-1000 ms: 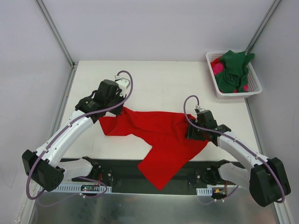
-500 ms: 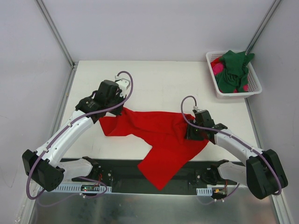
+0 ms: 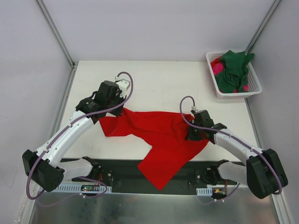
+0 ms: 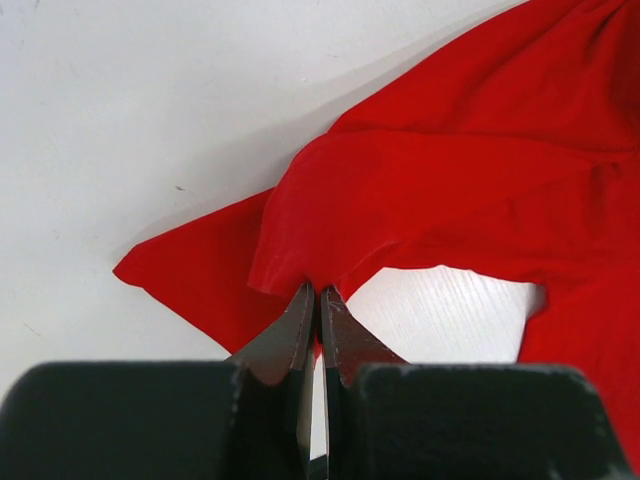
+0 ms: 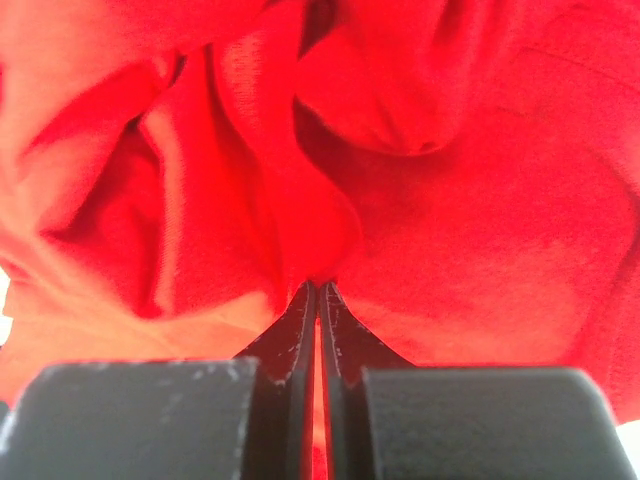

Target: Fold and stack the t-shirts

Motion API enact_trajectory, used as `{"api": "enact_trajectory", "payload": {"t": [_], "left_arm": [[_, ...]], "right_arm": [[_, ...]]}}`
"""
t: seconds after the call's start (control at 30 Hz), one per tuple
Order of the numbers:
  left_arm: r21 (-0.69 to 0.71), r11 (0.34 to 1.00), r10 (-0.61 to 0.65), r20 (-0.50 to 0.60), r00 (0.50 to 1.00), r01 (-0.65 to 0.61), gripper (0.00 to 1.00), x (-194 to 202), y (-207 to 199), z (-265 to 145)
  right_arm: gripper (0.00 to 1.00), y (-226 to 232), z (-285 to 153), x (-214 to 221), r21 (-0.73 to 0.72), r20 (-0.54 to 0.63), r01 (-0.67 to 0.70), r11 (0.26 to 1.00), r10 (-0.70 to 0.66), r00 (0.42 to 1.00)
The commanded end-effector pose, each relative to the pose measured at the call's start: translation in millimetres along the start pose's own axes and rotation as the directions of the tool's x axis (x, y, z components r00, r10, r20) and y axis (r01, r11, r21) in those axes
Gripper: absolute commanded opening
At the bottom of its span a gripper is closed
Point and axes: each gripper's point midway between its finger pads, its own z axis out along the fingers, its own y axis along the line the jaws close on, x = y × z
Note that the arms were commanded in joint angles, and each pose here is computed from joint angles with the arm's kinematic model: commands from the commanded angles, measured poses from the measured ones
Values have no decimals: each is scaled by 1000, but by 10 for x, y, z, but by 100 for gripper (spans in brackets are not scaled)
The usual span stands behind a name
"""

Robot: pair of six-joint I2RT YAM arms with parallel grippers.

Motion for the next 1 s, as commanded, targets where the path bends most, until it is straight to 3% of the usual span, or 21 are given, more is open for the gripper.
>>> {"api": "enact_trajectory", "payload": {"t": [0.0,0.23,0.4,0.77,0.97], "left_arm": [[-10,1000,6,38,999,-6,0,-55,52,-52],[8,1000,1,42,999,-1,0,-74,14,-51],[19,1000,-1,47,999,0,0,-96,-6,-55],[15,1000,1,58,998,-1,0,-109,2,-89],[21,1000,-1,61,998,0,0,-123,-10,-94]], "right_arm": [[1,319,-287,-339,-95,105,58,994,-48,993],[2,860,-912,-746,-254,252,172,952,-107,962],[1,1161,-1194,-823,-342,287,242,908,-144,947],[1,1705,-1397,-752,-470,292,365,804,-248,924],[1,2056,-1193,-530,-521,185,410,749,-369,911]]}}
